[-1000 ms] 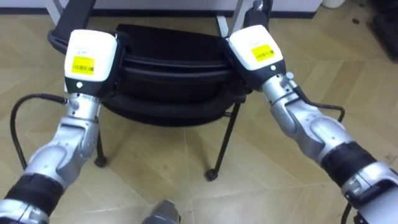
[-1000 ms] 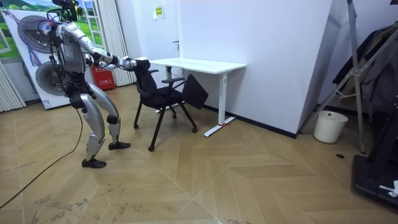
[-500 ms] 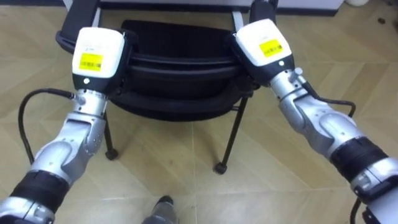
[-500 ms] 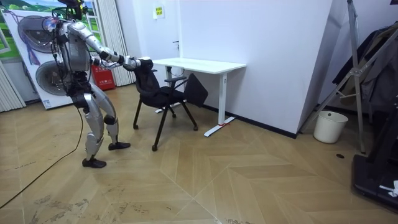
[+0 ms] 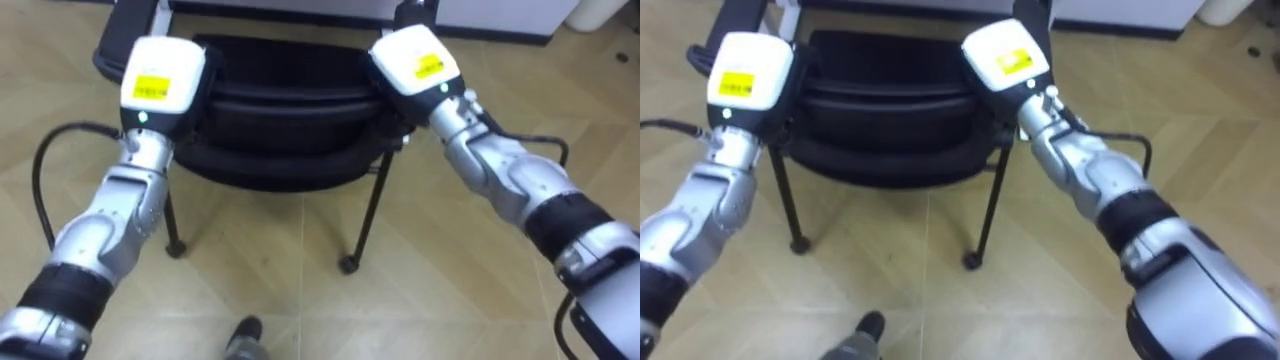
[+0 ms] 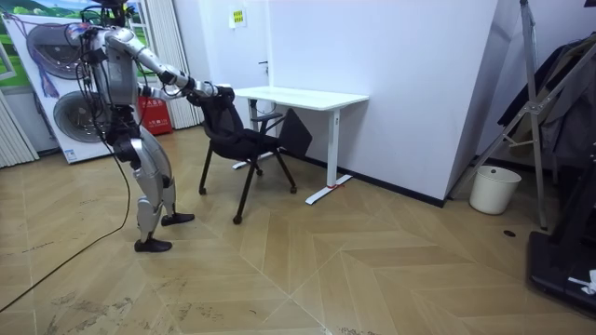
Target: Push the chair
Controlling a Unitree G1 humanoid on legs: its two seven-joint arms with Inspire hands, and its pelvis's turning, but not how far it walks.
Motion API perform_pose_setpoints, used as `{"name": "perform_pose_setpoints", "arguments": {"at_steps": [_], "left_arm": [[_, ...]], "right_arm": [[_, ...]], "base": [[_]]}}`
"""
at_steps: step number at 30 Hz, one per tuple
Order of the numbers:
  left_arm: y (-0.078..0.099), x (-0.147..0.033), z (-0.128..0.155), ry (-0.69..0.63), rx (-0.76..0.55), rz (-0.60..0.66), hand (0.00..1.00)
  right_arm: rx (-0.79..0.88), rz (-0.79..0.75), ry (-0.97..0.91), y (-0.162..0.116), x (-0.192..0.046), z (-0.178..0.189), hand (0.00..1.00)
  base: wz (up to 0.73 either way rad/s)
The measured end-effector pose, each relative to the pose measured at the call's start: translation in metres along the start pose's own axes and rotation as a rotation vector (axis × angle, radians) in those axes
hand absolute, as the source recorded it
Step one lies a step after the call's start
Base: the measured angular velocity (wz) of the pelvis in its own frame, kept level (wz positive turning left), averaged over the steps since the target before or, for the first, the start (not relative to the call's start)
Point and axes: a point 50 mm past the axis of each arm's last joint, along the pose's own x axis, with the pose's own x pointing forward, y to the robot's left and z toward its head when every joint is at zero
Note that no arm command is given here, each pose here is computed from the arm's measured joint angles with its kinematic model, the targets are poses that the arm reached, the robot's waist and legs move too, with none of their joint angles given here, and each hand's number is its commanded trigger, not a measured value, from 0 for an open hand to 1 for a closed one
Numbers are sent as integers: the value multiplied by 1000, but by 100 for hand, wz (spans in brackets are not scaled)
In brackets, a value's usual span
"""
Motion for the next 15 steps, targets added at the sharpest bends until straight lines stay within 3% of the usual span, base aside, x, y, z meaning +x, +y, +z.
{"name": "perform_pose_setpoints", "arguments": {"at_steps": [6,12,15], "left_arm": [[0,8,4,40,-34,-57,0],[8,16,12,48,-75,-56,0],[16,22,10,55,-87,-47,0]], "right_arm": [[73,64,56,-14,10,-5,0],[136,15,115,-32,16,-11,0],[160,-87,90,-57,21,-8,0]], "base": [[0],[-2],[-2]]}}
